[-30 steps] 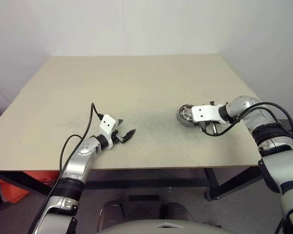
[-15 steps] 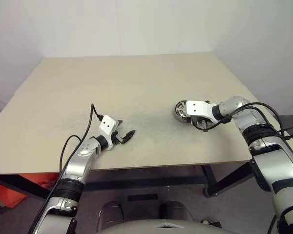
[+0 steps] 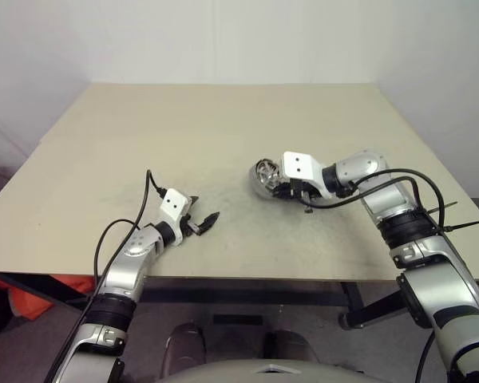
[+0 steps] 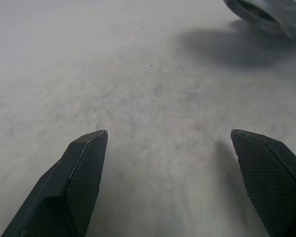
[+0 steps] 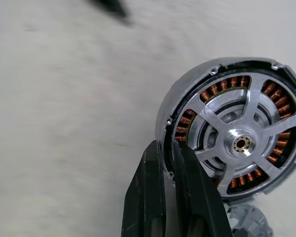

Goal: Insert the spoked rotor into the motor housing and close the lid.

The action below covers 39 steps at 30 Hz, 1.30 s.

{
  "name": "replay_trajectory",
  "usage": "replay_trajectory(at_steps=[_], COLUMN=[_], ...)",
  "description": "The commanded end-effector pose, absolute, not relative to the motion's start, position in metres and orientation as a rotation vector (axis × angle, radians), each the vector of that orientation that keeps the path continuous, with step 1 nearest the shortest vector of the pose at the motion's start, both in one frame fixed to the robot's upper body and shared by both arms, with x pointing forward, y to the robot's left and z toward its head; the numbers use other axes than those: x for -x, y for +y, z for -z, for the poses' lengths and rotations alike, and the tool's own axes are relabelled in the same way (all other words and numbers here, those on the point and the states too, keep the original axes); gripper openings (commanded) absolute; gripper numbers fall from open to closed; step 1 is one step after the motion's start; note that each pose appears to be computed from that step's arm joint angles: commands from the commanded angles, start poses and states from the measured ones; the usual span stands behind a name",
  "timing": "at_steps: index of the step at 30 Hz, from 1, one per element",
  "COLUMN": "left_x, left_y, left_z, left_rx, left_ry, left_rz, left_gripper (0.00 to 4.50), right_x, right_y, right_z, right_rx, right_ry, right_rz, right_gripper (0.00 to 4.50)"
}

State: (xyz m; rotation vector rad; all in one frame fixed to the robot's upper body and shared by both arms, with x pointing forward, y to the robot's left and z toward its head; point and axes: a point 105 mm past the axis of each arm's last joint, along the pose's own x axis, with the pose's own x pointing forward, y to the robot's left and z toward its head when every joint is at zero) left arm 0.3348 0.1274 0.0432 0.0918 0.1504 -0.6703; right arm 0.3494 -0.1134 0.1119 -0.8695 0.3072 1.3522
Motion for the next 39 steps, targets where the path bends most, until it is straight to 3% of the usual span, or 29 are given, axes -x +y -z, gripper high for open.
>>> replay_trajectory(at_steps=[1, 14, 28, 33, 39], left_x=[-0.338, -0.339, -0.338, -0.338, -0.338], left_y=[0.133, 0.133, 0.136, 0.135, 0.132], left_z=[-0.057, -0.058, -0.058, -0.058, -0.057], left_rx=[-0.107, -0.108, -0.106, -0.105, -0.103], left_ry=[0.1, 0.099, 0.101, 0.101, 0.103], left_rz=[0.651, 0.647, 0.639, 0.64, 0.648], left_gripper=[4.25, 4.25, 4.25, 4.25, 4.25], right_x=[-0.341, -0.348, -0.361, -0.362, -0.359], right_y=[-0.095, -0.075, -0.077, -0.075, -0.078], right_z=[-0.132, -0.12, -0.108, -0.114, -0.124], right_rx=[0.888, 0.897, 1.108, 1.102, 1.045], right_ry=[0.193, 0.195, 0.17, 0.115, 0.088], right_rz=[-1.399, -1.39, -1.408, -1.392, -1.355], right_gripper=[0.02, 0.02, 0.02, 1.6, 1.6])
